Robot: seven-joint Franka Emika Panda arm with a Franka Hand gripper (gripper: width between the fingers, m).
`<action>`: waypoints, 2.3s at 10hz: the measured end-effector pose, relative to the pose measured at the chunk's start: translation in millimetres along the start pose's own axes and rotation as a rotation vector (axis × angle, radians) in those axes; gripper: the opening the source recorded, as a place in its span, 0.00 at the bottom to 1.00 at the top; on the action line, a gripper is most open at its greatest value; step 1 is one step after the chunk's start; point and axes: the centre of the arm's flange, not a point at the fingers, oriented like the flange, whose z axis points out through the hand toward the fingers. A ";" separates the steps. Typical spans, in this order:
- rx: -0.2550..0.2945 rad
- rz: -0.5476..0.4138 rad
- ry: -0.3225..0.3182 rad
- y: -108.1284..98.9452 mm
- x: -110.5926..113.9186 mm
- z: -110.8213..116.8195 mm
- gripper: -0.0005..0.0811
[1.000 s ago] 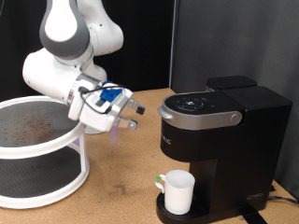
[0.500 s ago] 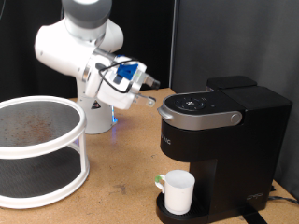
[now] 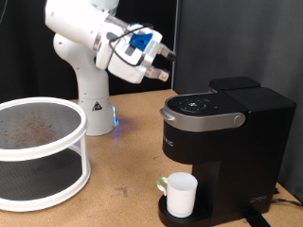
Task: Make a cup of coffee with the keurig machine
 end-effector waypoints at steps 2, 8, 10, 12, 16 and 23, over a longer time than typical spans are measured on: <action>0.013 0.002 0.001 -24.6 13.0 -8.6 0.99; 0.044 -0.026 0.013 -66.3 33.7 -32.7 0.99; -0.032 -0.137 0.008 -81.1 46.7 -29.0 0.99; -0.152 -0.277 -0.174 -101.8 60.7 -14.5 0.99; -0.188 -0.254 -0.456 -106.4 91.8 16.7 0.99; -0.441 -0.624 -0.679 -115.5 88.3 47.6 0.99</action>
